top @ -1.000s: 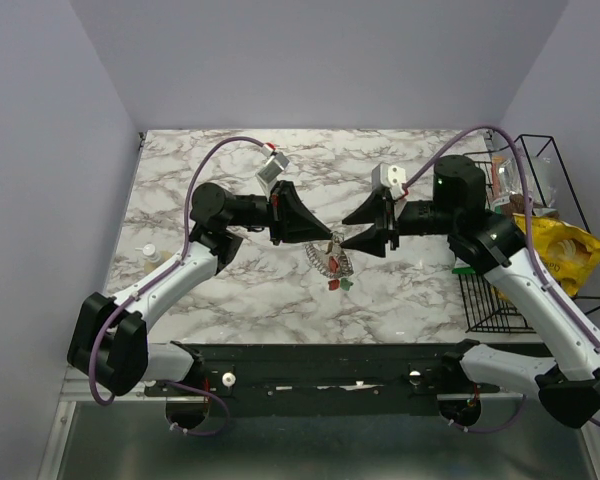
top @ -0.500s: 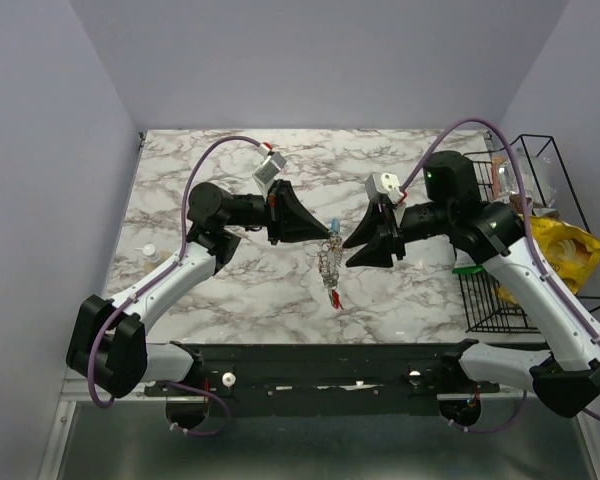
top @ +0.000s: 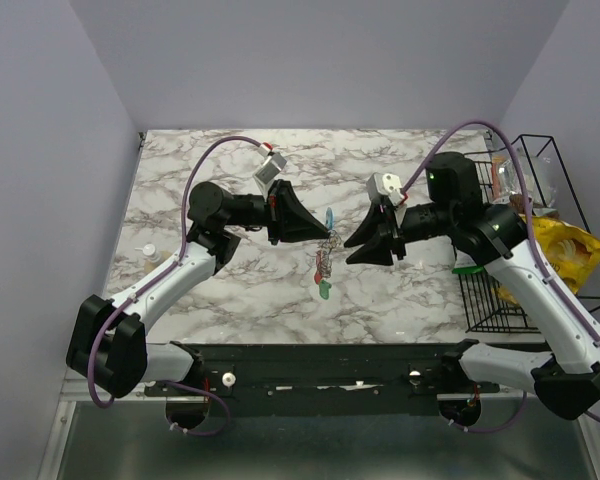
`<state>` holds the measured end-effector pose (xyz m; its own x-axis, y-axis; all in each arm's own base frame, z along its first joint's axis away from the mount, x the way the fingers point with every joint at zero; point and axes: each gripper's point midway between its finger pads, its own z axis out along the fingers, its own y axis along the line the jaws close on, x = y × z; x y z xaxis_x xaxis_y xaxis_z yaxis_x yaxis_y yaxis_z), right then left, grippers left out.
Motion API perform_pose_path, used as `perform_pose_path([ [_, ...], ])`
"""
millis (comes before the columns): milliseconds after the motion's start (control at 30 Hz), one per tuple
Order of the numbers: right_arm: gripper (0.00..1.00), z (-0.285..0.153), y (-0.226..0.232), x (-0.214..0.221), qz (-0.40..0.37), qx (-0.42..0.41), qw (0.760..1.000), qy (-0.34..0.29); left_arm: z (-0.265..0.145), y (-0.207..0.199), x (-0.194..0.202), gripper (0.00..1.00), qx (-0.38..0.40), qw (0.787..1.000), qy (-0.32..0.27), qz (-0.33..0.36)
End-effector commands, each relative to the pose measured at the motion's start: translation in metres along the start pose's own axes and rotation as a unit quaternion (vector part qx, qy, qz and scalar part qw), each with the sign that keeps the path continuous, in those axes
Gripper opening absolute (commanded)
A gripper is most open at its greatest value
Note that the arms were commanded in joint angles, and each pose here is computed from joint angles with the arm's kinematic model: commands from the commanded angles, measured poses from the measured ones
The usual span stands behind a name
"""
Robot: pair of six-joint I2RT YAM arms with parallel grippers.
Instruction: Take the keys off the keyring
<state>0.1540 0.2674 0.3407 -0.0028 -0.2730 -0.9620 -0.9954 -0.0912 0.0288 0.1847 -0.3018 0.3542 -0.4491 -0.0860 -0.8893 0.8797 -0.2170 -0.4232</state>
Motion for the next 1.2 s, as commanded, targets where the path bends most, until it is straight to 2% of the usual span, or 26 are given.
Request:
perform_pose_path([
  [0,0.41,-0.011,-0.018,-0.01,-0.06,0.084,0.995,-0.016,-0.001,-0.019,-0.017,0.0,0.015,0.999,-0.019,0.034],
  [167,0.41,-0.009,-0.031,0.004,-0.069,0.112,0.991,-0.01,0.0,-0.021,-0.02,0.0,0.022,0.999,-0.023,0.03],
  [333,0.38,-0.006,-0.045,-0.001,-0.089,0.133,0.987,-0.032,0.0,-0.023,-0.02,0.0,0.026,0.999,-0.026,0.03],
  [600,0.37,0.007,-0.032,-0.009,-0.082,0.067,0.993,-0.061,-0.001,-0.023,-0.02,0.0,0.027,0.999,-0.027,0.03],
  [933,0.3,0.013,-0.018,-0.014,-0.067,0.014,0.994,-0.084,0.0,-0.019,-0.017,0.0,0.024,0.999,-0.027,0.027],
  [1133,0.22,0.016,-0.017,-0.012,-0.054,0.004,0.994,-0.09,0.0,-0.017,-0.017,0.0,0.021,0.999,-0.028,0.025],
  [1167,0.19,0.017,-0.018,-0.012,-0.05,0.007,0.995,-0.09,0.0,-0.016,-0.017,0.0,0.02,0.999,-0.029,0.025],
])
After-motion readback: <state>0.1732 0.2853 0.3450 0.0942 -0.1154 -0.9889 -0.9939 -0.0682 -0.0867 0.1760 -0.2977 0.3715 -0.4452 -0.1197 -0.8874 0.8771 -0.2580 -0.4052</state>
